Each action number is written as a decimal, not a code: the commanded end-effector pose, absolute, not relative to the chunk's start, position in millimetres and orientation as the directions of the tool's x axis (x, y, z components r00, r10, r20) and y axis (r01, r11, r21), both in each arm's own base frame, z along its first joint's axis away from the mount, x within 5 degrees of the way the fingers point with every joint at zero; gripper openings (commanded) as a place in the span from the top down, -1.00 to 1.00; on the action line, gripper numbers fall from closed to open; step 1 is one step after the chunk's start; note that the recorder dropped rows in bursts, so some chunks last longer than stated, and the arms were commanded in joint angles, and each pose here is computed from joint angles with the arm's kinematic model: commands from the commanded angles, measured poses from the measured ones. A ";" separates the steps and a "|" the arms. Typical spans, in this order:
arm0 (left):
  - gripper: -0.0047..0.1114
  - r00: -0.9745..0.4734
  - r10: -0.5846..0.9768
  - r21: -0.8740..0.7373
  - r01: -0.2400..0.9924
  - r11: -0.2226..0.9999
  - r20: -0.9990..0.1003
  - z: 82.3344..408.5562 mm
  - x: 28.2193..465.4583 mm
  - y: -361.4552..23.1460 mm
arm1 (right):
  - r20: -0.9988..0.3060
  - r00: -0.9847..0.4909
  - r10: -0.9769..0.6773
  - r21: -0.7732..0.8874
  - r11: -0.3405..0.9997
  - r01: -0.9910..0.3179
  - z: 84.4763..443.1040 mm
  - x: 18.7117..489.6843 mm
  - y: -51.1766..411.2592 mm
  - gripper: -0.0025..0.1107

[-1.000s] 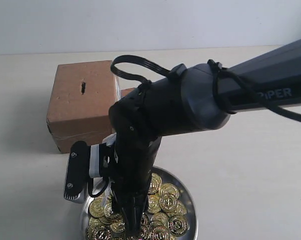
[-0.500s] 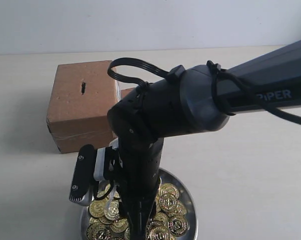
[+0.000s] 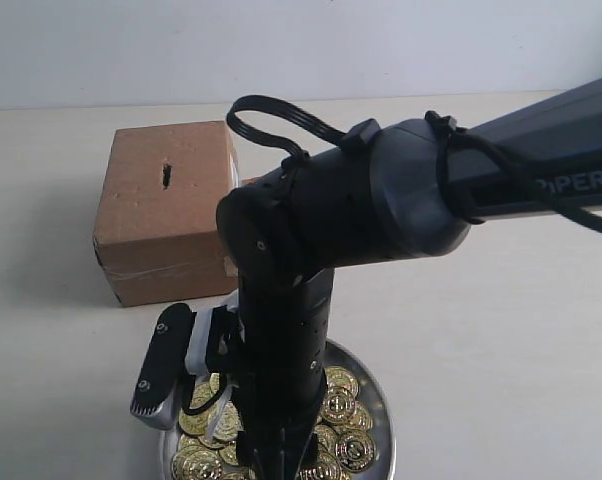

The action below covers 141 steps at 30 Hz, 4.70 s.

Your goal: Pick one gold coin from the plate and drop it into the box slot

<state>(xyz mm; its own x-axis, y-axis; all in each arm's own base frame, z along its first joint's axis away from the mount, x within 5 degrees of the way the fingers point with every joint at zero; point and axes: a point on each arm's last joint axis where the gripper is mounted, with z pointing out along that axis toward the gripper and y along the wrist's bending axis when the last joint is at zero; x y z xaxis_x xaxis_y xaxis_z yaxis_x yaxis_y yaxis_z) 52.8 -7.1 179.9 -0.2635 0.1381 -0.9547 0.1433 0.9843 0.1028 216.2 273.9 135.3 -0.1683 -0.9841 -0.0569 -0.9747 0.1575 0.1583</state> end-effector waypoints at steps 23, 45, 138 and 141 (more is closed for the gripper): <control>0.92 -0.248 0.137 0.103 0.148 0.984 -0.959 181.2 52.7 -7.5 | -0.087 -0.118 -0.989 0.198 0.099 -0.975 125.9 215.1 280.4 0.00; 0.92 -0.248 0.137 0.103 0.148 0.984 -0.959 181.2 52.7 -7.5 | -0.084 -0.118 -0.989 0.200 0.099 -0.975 125.9 214.9 280.1 0.00; 0.92 -0.248 0.137 0.103 0.148 0.984 -0.959 181.2 52.7 -7.5 | -0.033 -0.121 -0.992 0.223 0.111 -0.969 116.2 213.9 277.7 0.48; 0.92 -0.248 0.137 0.103 0.148 0.984 -0.959 181.2 52.7 -7.5 | -0.051 -0.121 -0.991 0.211 0.107 -0.972 124.0 213.9 277.7 0.48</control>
<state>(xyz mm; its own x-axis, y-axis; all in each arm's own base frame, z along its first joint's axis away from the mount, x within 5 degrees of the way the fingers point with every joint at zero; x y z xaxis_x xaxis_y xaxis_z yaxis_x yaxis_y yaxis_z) 52.8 -7.1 179.9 -0.2635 0.1381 -0.9547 0.1433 0.9843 0.1028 213.9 277.9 116.9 -0.1344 -0.9900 -0.0427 -0.9665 0.1214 0.2263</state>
